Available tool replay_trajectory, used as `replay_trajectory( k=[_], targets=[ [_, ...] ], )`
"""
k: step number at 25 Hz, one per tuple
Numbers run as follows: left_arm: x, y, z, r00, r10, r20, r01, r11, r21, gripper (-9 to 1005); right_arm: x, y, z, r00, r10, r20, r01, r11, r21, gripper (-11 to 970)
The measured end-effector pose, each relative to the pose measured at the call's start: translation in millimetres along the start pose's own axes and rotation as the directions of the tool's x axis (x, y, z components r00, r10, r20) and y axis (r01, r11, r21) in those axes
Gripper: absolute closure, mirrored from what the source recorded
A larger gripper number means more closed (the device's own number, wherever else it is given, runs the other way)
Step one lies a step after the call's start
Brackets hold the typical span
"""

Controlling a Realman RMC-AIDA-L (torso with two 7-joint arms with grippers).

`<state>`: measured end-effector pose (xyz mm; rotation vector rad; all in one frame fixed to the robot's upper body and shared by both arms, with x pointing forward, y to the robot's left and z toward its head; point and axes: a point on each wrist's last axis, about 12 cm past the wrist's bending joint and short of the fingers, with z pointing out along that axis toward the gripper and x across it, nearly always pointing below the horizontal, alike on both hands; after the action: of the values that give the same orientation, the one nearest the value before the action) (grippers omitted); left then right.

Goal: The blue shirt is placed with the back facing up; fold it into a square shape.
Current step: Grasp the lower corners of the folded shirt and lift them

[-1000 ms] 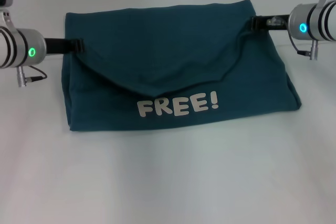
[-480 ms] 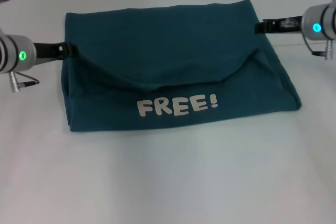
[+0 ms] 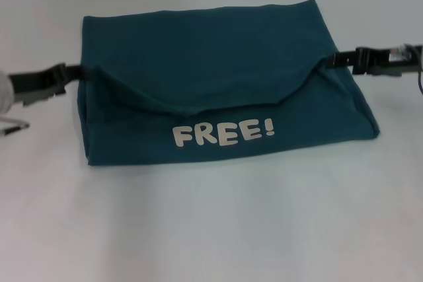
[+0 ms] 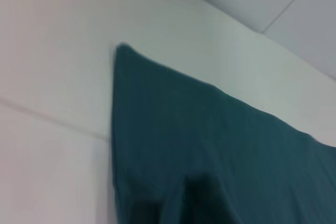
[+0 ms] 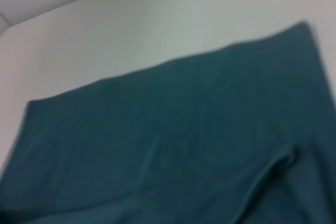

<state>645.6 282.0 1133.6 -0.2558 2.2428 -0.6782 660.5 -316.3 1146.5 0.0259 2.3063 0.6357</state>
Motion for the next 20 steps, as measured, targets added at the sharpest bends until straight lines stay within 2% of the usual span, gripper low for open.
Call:
replay_trajectory(
  k=[1, 3, 5, 9, 11, 14, 20],
  targets=[
    [7, 8.5, -7, 0.999, -0.042, -0.02, 0.043, 0.999, 0.029, 387, 9, -3.0, -5, 1.0, 0.019, 0.004, -0.019, 0.999, -0.038, 245],
    [12, 13.5, -11, 0.997, -0.068, -0.033, 0.069, 0.996, 0.049, 345, 23, -7.2, -14, 0.998, 0.057, 0.017, -0.055, 0.992, -0.113, 202],
    [23, 25.6, -18, 0.991, -0.125, -0.051, 0.129, 0.988, 0.082, 303, 39, -12.0, -23, 0.994, 0.102, 0.029, -0.094, 0.975, -0.201, 196],
    [40, 45.1, -28, 0.972, -0.227, -0.067, 0.234, 0.962, 0.142, 305, 65, -22.7, -40, 0.986, 0.159, 0.043, -0.138, 0.942, -0.306, 185],
    [48, 50.2, -30, 0.962, -0.263, -0.076, 0.272, 0.945, 0.179, 305, 75, -27.0, -45, 0.984, 0.175, 0.042, -0.152, 0.931, -0.332, 185],
    [55, 53.2, -28, 0.959, -0.27, -0.087, 0.282, 0.941, 0.185, 304, 85, -32.1, -48, 0.981, 0.194, 0.03, -0.172, 0.924, -0.343, 186],
    [65, 55.3, -19, 0.979, -0.173, -0.104, 0.19, 0.965, 0.179, 303, 93, -38.9, -49, 0.979, 0.202, 0.019, -0.184, 0.925, -0.332, 185]
  ],
)
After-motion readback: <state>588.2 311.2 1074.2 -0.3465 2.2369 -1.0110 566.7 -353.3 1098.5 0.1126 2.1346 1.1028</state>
